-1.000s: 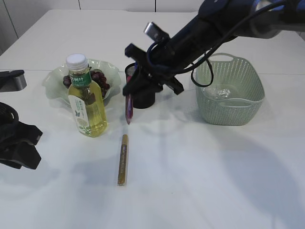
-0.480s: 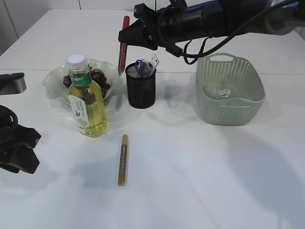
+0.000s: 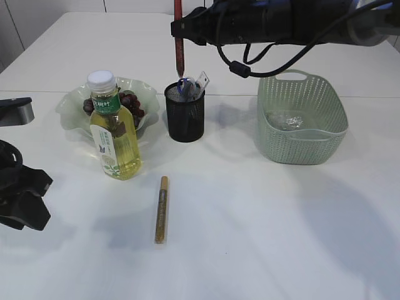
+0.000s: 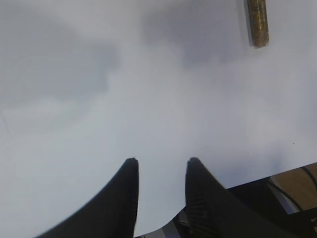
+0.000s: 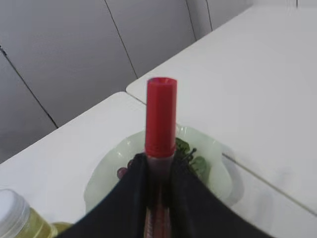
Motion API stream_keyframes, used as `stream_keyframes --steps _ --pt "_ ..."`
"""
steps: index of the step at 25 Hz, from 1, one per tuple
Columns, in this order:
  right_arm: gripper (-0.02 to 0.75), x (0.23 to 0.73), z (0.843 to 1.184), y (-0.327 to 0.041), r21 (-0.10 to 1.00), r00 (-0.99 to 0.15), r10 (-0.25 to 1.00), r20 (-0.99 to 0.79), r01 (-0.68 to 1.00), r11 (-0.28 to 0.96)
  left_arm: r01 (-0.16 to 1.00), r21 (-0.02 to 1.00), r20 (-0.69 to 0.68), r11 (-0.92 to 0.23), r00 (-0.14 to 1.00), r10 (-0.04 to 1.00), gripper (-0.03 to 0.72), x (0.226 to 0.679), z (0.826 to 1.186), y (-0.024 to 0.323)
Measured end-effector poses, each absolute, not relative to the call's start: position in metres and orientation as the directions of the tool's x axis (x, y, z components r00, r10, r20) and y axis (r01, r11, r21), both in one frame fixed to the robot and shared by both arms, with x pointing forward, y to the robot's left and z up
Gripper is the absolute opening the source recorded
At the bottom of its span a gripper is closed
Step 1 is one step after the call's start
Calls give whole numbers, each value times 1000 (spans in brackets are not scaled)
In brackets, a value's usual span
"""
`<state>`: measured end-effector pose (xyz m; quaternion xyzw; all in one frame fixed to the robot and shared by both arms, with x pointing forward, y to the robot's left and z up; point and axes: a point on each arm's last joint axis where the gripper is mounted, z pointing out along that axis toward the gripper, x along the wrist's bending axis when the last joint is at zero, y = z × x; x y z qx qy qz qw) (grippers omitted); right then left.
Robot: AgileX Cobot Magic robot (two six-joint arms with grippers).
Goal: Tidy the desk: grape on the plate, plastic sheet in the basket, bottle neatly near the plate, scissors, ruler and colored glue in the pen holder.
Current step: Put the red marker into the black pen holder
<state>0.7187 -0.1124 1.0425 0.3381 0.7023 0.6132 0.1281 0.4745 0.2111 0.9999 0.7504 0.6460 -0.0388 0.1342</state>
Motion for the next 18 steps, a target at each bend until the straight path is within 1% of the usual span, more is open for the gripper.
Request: stream_keyframes --steps 5,9,13,18 --pt "120 730 1033 -111 979 -756 640 139 203 27 980 149 -232 -130 162 959 239 474 1000 211" --pt "120 739 1020 -109 989 -764 643 52 130 75 981 146 -233 -129 161 959 239 474 1000 211" --pt "120 745 1010 -108 990 -767 642 22 107 94 981 142 -235 -129 160 959 239 474 1000 211" --pt "120 746 998 -105 989 -785 619 29 114 98 982 140 -235 -130 160 959 238 473 1000 211"
